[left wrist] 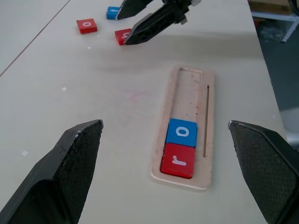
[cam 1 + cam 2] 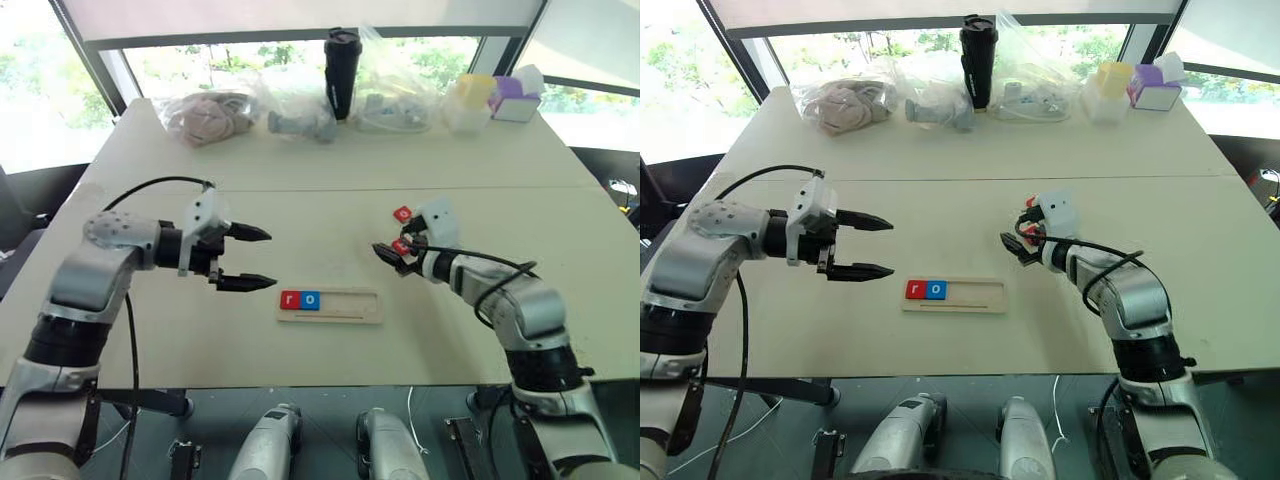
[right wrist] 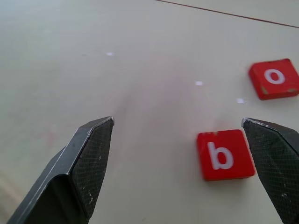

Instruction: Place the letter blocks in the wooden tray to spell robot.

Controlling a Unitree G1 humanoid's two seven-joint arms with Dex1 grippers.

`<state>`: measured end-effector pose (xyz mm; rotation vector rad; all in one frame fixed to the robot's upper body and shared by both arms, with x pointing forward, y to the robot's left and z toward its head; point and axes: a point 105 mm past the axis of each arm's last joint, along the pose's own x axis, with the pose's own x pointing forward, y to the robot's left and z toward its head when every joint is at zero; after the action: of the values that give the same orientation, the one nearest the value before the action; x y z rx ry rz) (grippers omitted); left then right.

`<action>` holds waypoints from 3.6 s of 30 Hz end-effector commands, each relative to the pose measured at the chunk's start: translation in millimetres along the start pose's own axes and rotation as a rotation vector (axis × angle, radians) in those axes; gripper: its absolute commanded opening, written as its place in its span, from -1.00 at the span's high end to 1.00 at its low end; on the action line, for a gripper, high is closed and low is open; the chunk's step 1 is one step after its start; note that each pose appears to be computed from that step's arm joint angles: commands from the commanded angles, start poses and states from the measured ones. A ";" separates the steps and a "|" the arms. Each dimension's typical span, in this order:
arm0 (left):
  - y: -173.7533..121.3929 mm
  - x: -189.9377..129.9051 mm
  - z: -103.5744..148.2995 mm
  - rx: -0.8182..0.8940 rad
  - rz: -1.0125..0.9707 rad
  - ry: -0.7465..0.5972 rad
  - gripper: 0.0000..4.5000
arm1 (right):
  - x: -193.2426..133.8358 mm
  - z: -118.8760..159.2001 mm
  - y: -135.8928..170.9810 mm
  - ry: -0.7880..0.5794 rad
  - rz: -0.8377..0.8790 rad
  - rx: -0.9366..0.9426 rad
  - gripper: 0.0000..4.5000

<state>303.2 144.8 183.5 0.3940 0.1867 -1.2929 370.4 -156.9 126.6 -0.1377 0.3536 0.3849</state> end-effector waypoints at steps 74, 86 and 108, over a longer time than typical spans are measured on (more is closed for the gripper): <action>-27.5 -0.7 -1.1 -0.012 0.014 0.040 -1.00 | -87.4 -55.6 -27.9 -0.010 0.292 -0.249 -0.98; -25.9 3.8 -6.5 -0.024 0.041 0.037 -1.00 | -67.3 -74.2 -28.6 0.016 0.316 -0.256 0.31; -39.3 -8.4 -30.7 -0.001 0.058 0.131 -1.00 | -34.2 -15.9 106.5 -0.061 0.805 -0.453 0.48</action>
<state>267.0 158.5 141.8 0.4444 0.3295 -1.2110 293.2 -79.2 112.9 -0.4003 0.2773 1.2424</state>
